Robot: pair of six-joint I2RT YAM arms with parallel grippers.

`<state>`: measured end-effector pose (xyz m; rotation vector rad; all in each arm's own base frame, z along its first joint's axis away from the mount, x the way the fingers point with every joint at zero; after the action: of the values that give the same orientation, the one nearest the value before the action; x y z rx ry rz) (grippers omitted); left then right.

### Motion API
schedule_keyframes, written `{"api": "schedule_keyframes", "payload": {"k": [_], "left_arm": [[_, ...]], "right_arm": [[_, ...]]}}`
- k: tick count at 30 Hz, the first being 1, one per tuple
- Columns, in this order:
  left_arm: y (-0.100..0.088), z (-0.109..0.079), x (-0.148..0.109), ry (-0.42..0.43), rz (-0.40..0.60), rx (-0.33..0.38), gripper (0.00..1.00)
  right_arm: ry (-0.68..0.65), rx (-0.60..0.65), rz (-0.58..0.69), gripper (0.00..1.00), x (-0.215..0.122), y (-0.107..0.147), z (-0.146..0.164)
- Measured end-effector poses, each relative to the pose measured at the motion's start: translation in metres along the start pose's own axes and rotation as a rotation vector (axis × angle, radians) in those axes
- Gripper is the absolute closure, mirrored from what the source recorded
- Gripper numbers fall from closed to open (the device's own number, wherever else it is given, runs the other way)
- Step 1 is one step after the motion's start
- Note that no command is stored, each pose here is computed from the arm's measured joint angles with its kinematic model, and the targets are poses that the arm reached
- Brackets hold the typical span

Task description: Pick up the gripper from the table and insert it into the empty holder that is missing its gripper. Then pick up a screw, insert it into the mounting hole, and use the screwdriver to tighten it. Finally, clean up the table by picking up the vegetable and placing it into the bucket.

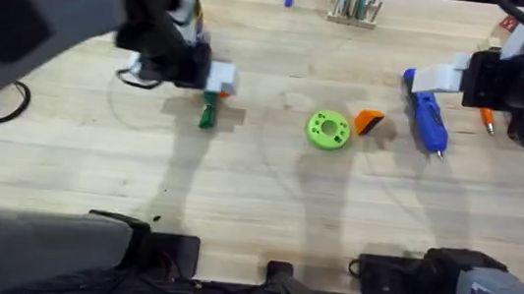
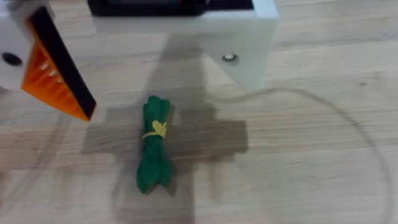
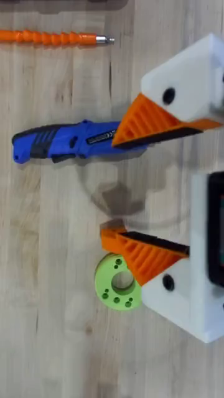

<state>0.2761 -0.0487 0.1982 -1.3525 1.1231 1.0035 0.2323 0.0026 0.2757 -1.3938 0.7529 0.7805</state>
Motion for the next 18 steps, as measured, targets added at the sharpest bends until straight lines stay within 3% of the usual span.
{"api": "schedule_keyframes", "payload": {"k": [5, 10, 18], "left_arm": [[-0.005, -0.009, 0.038, -0.006, 0.099, -0.018, 0.015], [-0.012, -0.006, 0.067, -0.036, 0.128, -0.032, 0.016], [-0.015, -0.005, 0.074, -0.044, 0.139, -0.02, 0.043]], "right_arm": [[0.0, 0.0, 0.0, 0.19, 0.0, 0.0, 0.0], [0.0, 0.0, -0.001, 0.188, 0.0, 0.0, 0.0], [0.0, 0.0, 0.0, 0.189, 0.0, 0.0, 0.0]]}}
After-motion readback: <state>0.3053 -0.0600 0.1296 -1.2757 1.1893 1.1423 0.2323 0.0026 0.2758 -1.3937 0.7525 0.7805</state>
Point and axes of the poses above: each hand's point on the last joint's axis, 136 mm out from that joint toward the fingers, its own x axis out along the fingers, its own z axis along the line the jaws close on, y = z × x, the point moved 10 cm from there along -x, back along the fingers, and after that the axes turned 1 degree about x, right-handed, at the moved point
